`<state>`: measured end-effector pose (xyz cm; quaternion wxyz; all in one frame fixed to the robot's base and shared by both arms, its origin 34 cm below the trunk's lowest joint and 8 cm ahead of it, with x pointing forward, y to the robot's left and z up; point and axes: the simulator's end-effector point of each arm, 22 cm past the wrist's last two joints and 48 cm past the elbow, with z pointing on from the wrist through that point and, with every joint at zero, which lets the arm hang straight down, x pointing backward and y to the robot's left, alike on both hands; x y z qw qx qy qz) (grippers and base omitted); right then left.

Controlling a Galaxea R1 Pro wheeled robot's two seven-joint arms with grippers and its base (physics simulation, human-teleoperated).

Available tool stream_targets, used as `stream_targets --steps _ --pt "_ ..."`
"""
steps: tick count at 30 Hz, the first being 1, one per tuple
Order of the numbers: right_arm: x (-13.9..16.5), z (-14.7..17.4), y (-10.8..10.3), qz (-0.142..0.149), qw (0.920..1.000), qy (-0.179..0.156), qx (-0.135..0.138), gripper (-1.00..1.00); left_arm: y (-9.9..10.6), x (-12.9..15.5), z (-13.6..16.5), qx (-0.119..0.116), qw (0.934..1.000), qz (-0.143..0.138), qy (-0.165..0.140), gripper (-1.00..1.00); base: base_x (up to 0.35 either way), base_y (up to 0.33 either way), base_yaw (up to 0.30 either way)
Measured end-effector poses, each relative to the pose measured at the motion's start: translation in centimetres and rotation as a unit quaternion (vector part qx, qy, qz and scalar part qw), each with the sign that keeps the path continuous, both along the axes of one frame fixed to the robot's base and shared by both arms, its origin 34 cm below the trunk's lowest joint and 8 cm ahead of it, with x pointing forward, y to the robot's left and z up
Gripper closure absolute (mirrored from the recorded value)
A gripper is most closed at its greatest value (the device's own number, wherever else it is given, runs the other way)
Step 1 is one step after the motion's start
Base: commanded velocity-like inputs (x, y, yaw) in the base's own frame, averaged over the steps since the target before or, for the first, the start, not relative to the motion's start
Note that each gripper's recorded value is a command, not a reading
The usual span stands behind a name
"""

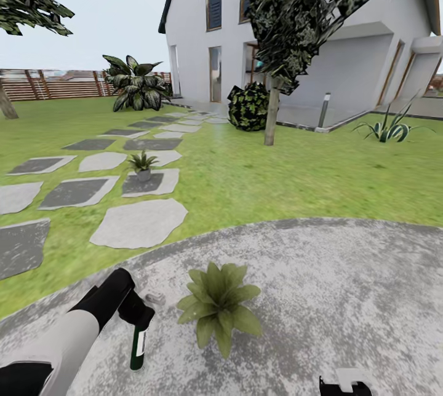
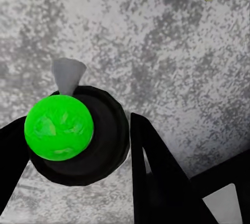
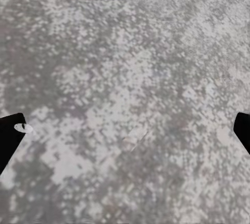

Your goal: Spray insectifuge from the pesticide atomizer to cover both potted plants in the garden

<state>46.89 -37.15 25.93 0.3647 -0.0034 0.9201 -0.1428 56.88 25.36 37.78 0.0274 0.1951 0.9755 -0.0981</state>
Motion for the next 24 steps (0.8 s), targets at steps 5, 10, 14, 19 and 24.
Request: stream_targets --steps 5,10,14,19,24 --pt "0.1 0.1 0.0 -0.001 1.0 -0.001 0.0 -1.0 0.0 -0.1 -0.1 0.0 1.0 -0.001 0.001 1.0 0.194 0.182 -0.119" --pt "0.1 0.1 0.0 0.0 1.0 -0.002 0.0 -1.0 0.2 -0.8 -0.7 0.026 0.9991 -0.034 0.006 1.0 0.025 0.023 -0.268" --pt "0.2 0.2 -0.1 -0.001 1.0 -0.003 -0.001 -1.0 0.5 -1.6 -1.2 0.039 0.9978 -0.052 0.014 1.0 0.001 0.001 -0.087" --pt "0.2 0.2 -0.2 -0.002 1.0 -0.004 -0.002 -1.0 1.3 -2.5 -1.8 0.041 0.9978 -0.047 0.023 1.0 0.0 0.0 -0.007" --pt "0.2 0.2 -0.2 -0.002 1.0 -0.003 -0.002 -1.0 4.2 -3.8 -2.0 0.042 0.9975 -0.038 0.042 1.0 0.0 0.0 0.0"
